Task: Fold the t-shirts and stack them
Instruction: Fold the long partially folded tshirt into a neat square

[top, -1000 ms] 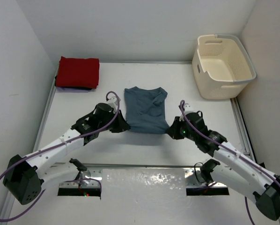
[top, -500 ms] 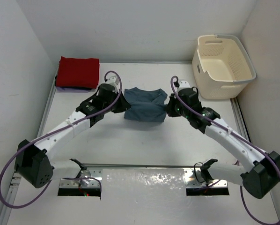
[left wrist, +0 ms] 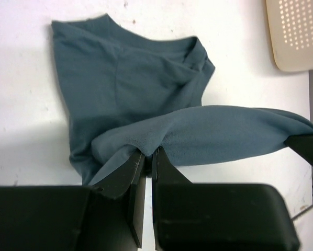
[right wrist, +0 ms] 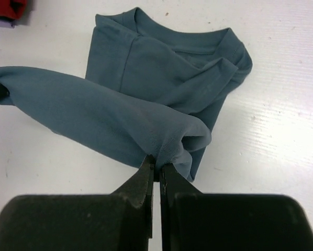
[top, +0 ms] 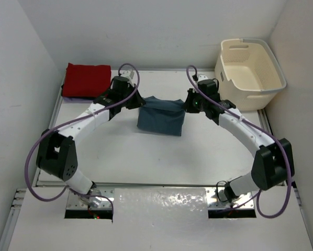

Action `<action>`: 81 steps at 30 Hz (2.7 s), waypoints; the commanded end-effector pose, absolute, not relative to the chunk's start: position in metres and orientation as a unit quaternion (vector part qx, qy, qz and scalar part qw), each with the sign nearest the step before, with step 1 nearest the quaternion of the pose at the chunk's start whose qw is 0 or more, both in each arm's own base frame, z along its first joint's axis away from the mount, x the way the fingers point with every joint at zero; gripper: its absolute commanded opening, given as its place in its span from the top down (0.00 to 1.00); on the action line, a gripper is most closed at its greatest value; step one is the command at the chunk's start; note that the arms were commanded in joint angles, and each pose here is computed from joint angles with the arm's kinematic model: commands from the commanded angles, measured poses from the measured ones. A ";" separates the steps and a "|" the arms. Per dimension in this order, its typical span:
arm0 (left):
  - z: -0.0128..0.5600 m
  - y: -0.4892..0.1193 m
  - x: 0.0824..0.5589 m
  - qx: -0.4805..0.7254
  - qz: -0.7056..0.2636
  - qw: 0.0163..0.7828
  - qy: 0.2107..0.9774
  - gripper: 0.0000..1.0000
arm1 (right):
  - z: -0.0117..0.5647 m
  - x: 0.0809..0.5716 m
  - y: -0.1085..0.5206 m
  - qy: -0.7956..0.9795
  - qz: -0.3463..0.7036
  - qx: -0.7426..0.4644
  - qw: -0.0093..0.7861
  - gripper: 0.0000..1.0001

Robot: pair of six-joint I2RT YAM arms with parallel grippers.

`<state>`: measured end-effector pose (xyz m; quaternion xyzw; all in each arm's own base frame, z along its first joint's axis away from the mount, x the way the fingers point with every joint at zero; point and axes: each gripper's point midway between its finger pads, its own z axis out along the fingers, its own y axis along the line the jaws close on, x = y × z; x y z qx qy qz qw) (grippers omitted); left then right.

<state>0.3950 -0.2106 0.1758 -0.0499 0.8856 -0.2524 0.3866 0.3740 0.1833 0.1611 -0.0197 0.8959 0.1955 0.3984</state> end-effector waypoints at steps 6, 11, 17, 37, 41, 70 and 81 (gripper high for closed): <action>0.174 -0.200 0.460 -0.060 -0.251 0.414 0.873 1.00 | 0.168 0.426 0.181 0.883 0.224 -0.002 0.413 1.00; 0.157 -0.202 0.488 -0.060 -0.244 0.407 0.878 1.00 | 0.145 0.455 0.173 0.894 0.217 0.019 0.392 1.00; 0.129 -0.203 0.526 -0.069 -0.233 0.396 0.886 0.84 | 0.107 0.488 0.172 0.908 0.206 0.027 0.364 0.92; 0.147 -0.262 0.462 -0.010 -0.352 0.361 0.863 0.00 | 0.134 0.460 0.217 0.856 0.335 -0.018 0.393 0.01; 0.121 -0.268 0.418 -0.004 -0.379 0.330 0.864 0.00 | 0.112 0.450 0.224 0.862 0.351 -0.008 0.366 0.01; 0.132 -0.206 0.431 -0.013 -0.215 0.382 0.899 0.00 | 0.115 0.418 0.206 0.875 0.312 -0.058 0.365 0.01; 0.079 -0.189 0.460 0.002 -0.150 0.328 0.933 0.00 | 0.124 0.376 0.183 0.882 0.275 -0.072 0.375 0.01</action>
